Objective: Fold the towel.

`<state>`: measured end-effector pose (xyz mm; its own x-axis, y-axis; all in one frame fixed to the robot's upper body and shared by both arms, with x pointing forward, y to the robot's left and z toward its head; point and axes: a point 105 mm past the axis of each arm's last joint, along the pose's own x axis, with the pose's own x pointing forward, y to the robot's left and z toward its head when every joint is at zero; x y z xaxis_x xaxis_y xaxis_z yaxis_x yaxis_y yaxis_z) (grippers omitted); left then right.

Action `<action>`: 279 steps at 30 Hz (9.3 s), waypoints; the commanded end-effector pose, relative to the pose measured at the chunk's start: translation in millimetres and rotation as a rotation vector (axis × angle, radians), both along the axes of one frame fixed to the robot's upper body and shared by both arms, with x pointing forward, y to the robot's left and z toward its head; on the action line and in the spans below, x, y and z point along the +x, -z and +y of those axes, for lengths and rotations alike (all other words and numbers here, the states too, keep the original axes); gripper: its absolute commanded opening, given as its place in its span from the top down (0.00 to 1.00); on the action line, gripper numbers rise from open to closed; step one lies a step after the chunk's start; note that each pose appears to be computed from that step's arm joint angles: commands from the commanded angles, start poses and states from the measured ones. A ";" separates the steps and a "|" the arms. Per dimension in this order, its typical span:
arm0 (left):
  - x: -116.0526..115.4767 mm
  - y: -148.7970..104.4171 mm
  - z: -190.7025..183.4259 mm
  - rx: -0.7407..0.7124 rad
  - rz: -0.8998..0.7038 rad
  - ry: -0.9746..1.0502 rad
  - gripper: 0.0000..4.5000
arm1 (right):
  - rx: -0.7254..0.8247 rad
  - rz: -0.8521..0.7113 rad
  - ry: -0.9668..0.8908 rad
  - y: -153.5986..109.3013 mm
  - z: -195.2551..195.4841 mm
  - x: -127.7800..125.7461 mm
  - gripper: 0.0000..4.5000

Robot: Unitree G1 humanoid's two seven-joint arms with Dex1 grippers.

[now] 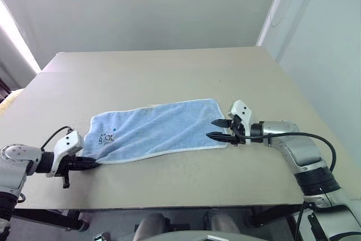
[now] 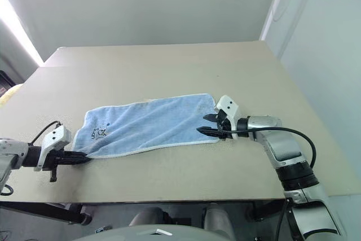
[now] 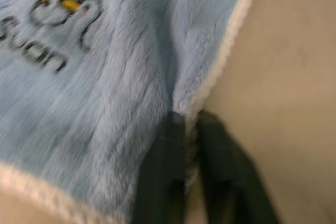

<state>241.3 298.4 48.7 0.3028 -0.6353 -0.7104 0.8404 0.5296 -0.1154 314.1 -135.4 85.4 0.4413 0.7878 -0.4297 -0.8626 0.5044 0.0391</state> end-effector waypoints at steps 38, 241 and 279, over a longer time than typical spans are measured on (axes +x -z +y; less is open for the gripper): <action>12.2 -4.0 4.2 0.032 -0.062 -0.061 0.99 | -0.323 0.163 -0.123 44.4 -35.9 -25.5 0.38; 126.9 -65.5 -122.7 -0.236 -0.528 -0.014 0.39 | 0.704 1.065 0.766 38.5 -67.1 -36.5 0.72; 140.5 -66.7 -115.7 -0.193 -0.548 -0.039 0.39 | -0.067 0.239 0.149 -63.7 -32.1 -54.8 0.99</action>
<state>375.2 185.3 97.5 0.6068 -0.7150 -0.3473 0.7911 0.5856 0.1766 262.8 -180.3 148.8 0.4537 0.6732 -0.5839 -0.7090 0.6696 0.2211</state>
